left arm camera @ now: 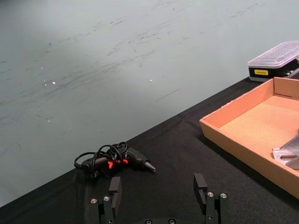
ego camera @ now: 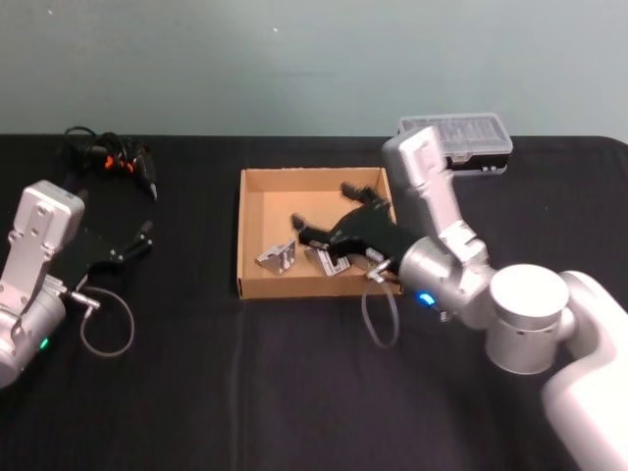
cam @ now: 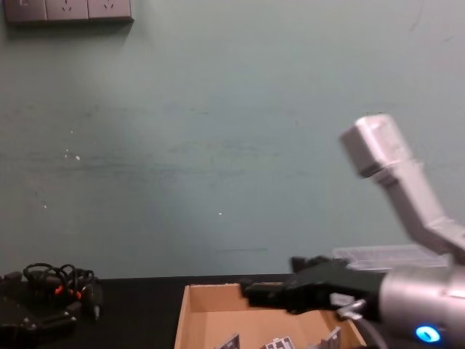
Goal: Use one hand to pick up the angle iron from the table and place it into the box.
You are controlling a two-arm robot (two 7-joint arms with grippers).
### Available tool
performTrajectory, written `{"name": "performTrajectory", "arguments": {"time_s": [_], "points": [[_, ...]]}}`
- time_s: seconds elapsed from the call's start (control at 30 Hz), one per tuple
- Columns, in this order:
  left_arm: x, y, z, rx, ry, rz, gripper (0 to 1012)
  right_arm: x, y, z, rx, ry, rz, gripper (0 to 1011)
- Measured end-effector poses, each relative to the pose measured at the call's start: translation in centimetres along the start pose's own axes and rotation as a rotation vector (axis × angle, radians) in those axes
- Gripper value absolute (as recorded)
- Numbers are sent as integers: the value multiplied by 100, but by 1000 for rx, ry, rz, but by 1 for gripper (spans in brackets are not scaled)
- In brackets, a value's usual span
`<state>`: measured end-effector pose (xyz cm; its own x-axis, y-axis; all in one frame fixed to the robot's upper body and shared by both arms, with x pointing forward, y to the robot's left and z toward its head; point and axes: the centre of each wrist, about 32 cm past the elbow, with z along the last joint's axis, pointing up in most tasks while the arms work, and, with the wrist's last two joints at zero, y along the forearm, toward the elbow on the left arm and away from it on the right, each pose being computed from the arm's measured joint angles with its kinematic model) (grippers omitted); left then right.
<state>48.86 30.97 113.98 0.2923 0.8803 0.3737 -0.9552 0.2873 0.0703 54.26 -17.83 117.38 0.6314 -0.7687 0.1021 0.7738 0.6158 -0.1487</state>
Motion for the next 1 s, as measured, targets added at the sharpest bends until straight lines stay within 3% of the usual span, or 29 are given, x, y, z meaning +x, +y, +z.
{"name": "performTrajectory", "arguments": {"time_s": [0.27,0.6,0.8,1.0], "points": [[0,0,0,0,0,0,1011,142,-383,-61,88,-14,-101,1003],[0,0,0,0,0,0,1011,327,-803,-285,109,-18,-258,1003],[0,0,0,0,0,0,1011,391,-946,-435,98,-3,-317,1003],[0,0,0,0,0,0,1011,401,-988,-489,96,-6,-331,1003]]}}
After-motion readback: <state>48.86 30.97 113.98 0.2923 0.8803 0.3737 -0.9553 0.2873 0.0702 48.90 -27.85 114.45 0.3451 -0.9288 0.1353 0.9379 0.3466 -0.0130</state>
